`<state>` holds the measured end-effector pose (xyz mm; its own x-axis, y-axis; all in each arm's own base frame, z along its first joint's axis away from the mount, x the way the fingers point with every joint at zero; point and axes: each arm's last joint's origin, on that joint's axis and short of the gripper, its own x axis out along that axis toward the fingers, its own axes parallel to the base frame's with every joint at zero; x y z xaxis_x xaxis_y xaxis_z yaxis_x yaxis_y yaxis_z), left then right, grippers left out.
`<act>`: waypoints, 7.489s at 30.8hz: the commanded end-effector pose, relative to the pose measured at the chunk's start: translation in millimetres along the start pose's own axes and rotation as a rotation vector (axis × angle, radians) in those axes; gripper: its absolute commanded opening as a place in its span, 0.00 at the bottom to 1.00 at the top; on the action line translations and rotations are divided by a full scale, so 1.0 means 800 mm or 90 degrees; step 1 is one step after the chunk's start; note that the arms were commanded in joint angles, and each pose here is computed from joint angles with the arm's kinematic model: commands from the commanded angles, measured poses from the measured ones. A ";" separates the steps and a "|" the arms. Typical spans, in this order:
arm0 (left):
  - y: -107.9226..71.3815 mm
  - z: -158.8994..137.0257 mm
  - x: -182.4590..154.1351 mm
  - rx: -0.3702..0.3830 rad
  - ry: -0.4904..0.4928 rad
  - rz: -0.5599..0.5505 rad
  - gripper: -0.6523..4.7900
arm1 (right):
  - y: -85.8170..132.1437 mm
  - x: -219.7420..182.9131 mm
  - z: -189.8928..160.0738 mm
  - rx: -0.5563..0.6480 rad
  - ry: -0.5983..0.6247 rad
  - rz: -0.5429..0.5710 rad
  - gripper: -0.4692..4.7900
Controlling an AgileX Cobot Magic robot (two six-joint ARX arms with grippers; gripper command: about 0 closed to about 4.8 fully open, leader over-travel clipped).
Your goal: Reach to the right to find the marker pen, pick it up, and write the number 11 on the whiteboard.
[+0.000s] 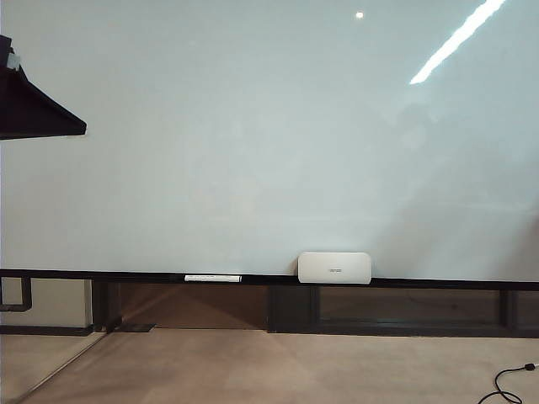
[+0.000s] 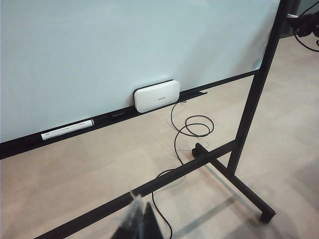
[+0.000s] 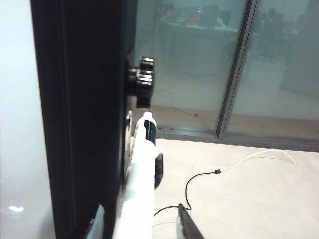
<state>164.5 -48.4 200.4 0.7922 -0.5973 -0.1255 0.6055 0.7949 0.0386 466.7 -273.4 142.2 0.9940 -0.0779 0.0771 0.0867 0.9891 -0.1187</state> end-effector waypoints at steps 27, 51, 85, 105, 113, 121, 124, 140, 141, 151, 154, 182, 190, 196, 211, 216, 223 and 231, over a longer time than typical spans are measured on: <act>0.000 0.003 0.000 0.001 -0.006 -0.002 0.11 | 0.001 0.001 0.009 0.003 -0.028 0.003 0.32; 0.000 0.003 0.000 0.003 -0.006 -0.003 0.11 | -0.001 0.001 0.013 0.034 -0.031 -0.008 0.08; -0.004 0.004 0.000 -0.103 -0.009 -0.077 0.11 | -0.013 -0.056 0.232 0.068 0.059 -0.102 0.08; -0.022 0.047 0.006 -0.135 -0.018 -0.244 0.11 | 0.018 -0.140 0.357 0.090 0.114 -0.133 0.08; -0.027 0.092 -0.001 -0.120 -0.083 -0.246 0.11 | 0.065 -0.165 0.391 0.131 0.158 -0.059 0.08; -0.026 0.142 -0.018 -0.097 -0.125 -0.194 0.11 | 0.157 -0.177 0.442 0.151 0.112 0.091 0.08; -0.027 0.153 -0.027 -0.084 -0.133 -0.182 0.11 | 0.196 -0.182 0.455 0.148 0.102 0.151 0.08; -0.030 0.184 -0.056 -0.070 -0.158 -0.086 0.11 | 0.350 -0.247 0.511 0.114 0.057 0.338 0.08; -0.030 0.185 -0.057 -0.069 -0.159 -0.087 0.11 | 0.354 -0.253 0.514 0.113 0.052 0.342 0.08; -0.033 0.188 -0.066 -0.070 -0.157 -0.090 0.11 | 0.346 -0.339 0.545 0.099 0.050 0.324 0.08; -0.033 0.188 -0.066 -0.070 -0.157 -0.089 0.11 | 0.337 -0.363 0.542 0.081 0.090 0.313 0.08; -0.031 0.182 -0.063 -0.011 -0.133 -0.066 0.11 | 0.408 -0.268 0.339 0.083 -0.068 0.291 0.08; -0.028 0.177 -0.048 0.033 -0.110 -0.082 0.11 | 0.438 -0.219 0.295 0.094 -0.110 0.317 0.08; -0.022 0.171 -0.028 0.044 -0.088 -0.092 0.11 | 0.451 -0.193 0.290 0.089 -0.107 0.319 0.08; -0.010 0.172 0.002 0.067 -0.118 -0.038 0.11 | 0.475 -0.138 0.304 0.079 -0.135 0.325 0.08; -0.009 0.173 0.003 0.068 -0.133 -0.037 0.11 | 0.478 -0.133 0.297 0.081 -0.139 0.322 0.08; -0.008 0.169 0.008 0.060 -0.152 -0.030 0.11 | 0.483 -0.122 0.303 0.084 -0.146 0.322 0.08; -0.005 0.164 0.021 0.049 -0.144 -0.045 0.11 | 0.490 -0.101 0.318 0.089 -0.152 0.322 0.08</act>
<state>185.7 -75.1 324.4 0.7456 -0.6638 0.0589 0.6569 0.7469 0.1029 403.6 152.1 334.6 0.8708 0.4254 0.2463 -0.4217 0.9040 -0.0704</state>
